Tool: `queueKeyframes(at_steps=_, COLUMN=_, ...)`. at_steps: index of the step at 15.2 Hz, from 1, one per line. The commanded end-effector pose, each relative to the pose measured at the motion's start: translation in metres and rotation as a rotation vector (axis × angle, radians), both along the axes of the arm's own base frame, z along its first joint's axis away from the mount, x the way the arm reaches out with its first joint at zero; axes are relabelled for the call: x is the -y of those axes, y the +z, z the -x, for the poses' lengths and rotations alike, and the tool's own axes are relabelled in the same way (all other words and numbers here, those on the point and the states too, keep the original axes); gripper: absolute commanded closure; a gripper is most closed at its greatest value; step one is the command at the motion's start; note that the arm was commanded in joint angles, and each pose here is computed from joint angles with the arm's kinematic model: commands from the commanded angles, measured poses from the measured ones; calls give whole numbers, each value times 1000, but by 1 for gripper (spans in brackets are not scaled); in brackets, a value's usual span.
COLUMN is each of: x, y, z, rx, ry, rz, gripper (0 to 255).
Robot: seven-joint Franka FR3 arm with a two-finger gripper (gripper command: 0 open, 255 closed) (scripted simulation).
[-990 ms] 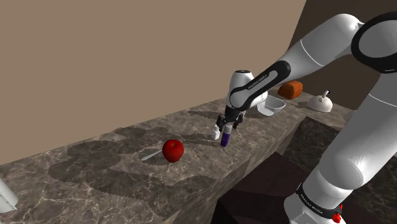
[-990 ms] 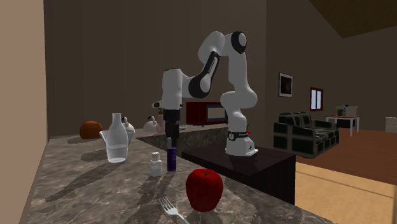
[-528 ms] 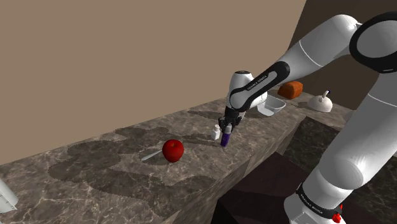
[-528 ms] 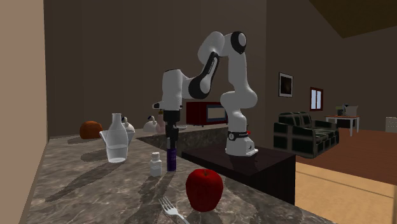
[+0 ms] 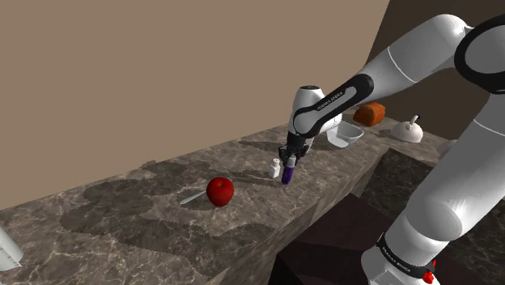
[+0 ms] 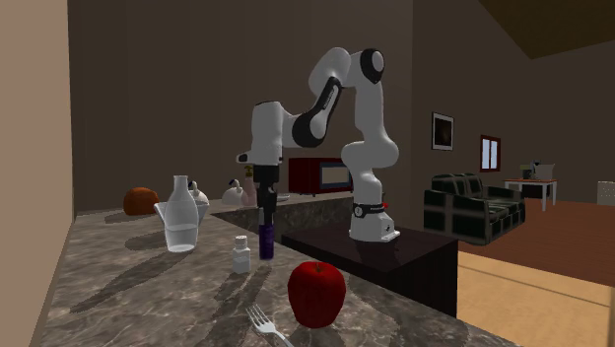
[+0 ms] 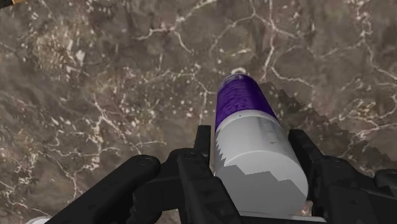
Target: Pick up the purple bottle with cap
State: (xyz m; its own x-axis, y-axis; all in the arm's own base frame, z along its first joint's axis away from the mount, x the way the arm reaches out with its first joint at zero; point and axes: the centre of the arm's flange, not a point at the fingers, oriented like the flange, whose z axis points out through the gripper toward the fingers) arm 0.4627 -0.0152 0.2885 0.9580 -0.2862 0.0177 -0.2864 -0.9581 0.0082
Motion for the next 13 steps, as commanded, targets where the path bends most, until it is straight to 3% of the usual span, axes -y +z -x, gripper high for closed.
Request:
queueKeyframes(at_steps=1, x=0, y=10, z=0, rx=0, ry=0, rz=0, gripper=255)
queueKeyframes(at_steps=13, x=0, y=64, z=0, rx=0, ry=0, rz=0, gripper=255)
